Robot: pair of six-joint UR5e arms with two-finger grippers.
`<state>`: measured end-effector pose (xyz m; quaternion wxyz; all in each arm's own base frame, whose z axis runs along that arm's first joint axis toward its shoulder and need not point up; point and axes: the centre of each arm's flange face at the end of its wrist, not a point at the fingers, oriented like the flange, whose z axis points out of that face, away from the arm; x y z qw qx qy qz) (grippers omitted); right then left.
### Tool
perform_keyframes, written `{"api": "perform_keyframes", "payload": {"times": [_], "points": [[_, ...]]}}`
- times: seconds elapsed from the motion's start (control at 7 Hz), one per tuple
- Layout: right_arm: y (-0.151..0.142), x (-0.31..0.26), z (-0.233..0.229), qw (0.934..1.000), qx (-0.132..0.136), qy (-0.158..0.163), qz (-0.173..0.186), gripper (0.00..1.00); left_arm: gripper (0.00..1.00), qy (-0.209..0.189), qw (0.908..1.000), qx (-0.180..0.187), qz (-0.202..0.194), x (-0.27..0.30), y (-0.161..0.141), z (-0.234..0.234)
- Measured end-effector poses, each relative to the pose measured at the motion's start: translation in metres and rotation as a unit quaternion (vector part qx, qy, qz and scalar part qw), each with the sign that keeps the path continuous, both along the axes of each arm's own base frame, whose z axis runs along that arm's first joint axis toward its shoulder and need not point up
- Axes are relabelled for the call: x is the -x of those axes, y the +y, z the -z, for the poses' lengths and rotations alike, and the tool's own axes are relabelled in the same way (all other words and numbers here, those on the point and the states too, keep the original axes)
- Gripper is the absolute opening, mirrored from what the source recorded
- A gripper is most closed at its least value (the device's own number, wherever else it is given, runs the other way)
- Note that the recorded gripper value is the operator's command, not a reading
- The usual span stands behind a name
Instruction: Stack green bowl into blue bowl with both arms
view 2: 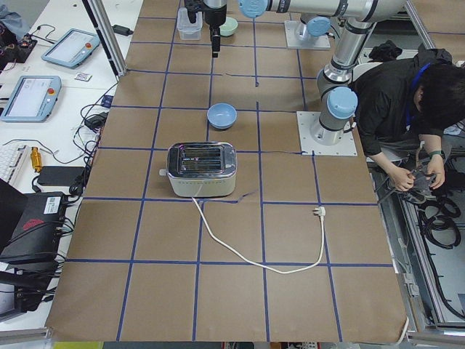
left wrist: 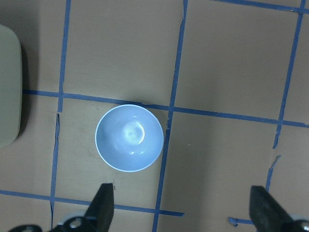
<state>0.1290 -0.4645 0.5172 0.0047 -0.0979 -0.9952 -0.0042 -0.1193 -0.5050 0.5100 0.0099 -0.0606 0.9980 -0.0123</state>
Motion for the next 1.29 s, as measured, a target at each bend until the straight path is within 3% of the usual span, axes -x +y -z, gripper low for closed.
{"api": "perform_keyframes", "payload": {"times": [1.29], "points": [[-0.0014, -0.001, 0.0037, 0.9997, -0.006, -0.005, -0.025, 1.0, 1.0, 0.003, 0.9996, -0.002, 0.028, 0.003, -0.0061, 0.007]]}}
